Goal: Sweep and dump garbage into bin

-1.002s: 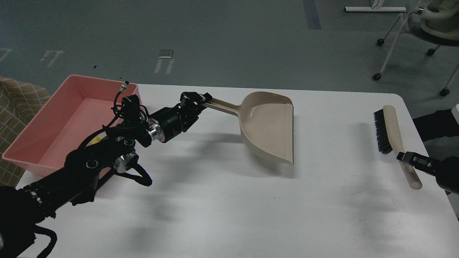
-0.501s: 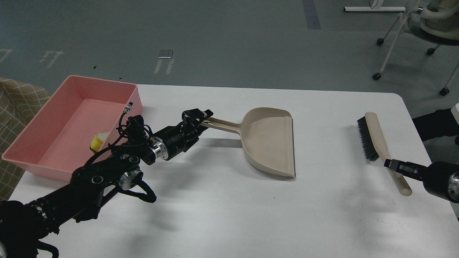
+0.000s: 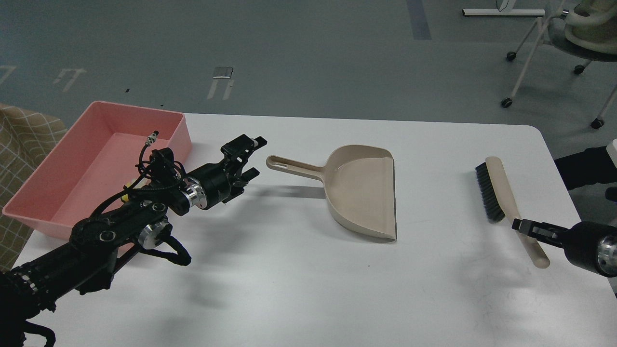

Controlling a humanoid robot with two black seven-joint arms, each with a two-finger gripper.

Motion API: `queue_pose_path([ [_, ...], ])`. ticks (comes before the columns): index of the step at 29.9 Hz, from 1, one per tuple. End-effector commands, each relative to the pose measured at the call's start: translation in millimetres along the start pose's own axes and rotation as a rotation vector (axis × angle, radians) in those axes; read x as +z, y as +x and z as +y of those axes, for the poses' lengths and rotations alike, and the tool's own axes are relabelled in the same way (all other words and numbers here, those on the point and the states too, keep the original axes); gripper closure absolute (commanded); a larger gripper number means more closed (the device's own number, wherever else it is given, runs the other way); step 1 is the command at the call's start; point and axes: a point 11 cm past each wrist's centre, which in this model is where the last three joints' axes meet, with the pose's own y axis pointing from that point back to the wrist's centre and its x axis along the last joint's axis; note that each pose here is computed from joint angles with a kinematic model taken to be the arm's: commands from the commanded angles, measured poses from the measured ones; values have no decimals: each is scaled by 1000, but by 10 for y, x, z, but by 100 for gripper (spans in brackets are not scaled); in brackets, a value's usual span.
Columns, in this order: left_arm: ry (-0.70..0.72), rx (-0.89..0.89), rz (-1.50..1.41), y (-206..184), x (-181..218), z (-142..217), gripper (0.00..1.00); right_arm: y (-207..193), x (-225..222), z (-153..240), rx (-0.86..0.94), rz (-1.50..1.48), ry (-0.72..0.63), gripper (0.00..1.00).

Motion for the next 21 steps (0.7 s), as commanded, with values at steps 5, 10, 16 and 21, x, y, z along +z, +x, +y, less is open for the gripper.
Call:
queue_pose_path([
  [5,2,35,17,175,12,96,2,47,-9,8,13,-1,2,51],
  [10,-6,78,24,386,94,188,2,215,-62,64,62,-7,21,37],
  [16,-116,148,62,836,615,433,2,858,-227,370,305,-84,111,0],
  [21,-167,190,20,1132,918,639,2,1244,-335,611,512,-254,253,0],
])
